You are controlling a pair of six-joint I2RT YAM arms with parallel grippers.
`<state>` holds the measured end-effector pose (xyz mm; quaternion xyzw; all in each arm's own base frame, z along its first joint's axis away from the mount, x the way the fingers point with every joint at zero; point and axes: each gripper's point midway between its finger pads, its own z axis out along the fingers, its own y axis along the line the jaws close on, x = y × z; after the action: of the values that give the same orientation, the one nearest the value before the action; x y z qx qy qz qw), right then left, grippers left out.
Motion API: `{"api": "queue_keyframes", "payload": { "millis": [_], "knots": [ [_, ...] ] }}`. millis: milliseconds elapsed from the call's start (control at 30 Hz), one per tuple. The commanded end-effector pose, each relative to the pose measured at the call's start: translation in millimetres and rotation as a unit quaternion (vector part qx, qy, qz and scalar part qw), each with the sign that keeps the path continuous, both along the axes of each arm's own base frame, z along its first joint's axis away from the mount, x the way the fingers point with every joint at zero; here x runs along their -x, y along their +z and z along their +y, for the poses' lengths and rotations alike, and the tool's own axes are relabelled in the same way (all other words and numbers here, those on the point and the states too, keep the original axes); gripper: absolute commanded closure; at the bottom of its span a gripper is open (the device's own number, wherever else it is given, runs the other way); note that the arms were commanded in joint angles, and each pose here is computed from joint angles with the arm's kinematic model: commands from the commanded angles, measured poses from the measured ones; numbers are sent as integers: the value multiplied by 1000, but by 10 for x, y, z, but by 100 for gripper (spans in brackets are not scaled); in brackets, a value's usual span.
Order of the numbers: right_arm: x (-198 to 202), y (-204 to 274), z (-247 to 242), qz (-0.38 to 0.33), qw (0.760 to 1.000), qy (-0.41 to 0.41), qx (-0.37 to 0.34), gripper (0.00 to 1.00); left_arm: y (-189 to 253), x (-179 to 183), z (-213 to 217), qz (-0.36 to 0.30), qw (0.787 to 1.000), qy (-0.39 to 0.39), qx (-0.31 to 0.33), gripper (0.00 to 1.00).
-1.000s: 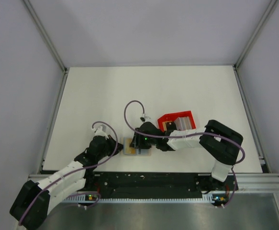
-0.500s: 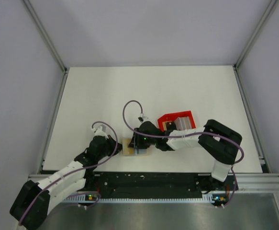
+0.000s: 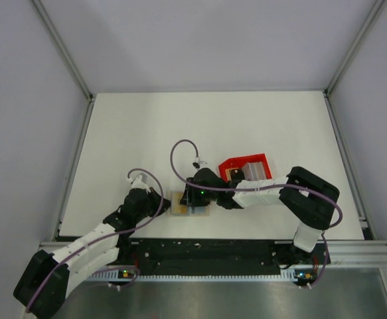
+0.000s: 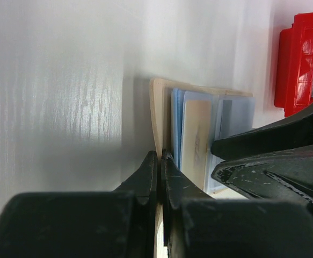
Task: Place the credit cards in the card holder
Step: Insert the credit card into the card holder.
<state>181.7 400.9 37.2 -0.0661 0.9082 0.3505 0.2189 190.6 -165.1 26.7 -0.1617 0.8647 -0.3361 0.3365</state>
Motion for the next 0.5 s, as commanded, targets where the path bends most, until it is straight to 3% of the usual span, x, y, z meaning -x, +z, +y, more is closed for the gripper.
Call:
{"api": "queue_keyframes", "payload": {
  "millis": [0,467],
  "knots": [
    [-230,407,-52,-61,998,-14,-4,56,94,-60,-17,-16,1000,4,4,100],
    [-427,1009,-598,-106,994,-34,25,38,98,-184,114,-11,998,66,0,100]
  ]
}}
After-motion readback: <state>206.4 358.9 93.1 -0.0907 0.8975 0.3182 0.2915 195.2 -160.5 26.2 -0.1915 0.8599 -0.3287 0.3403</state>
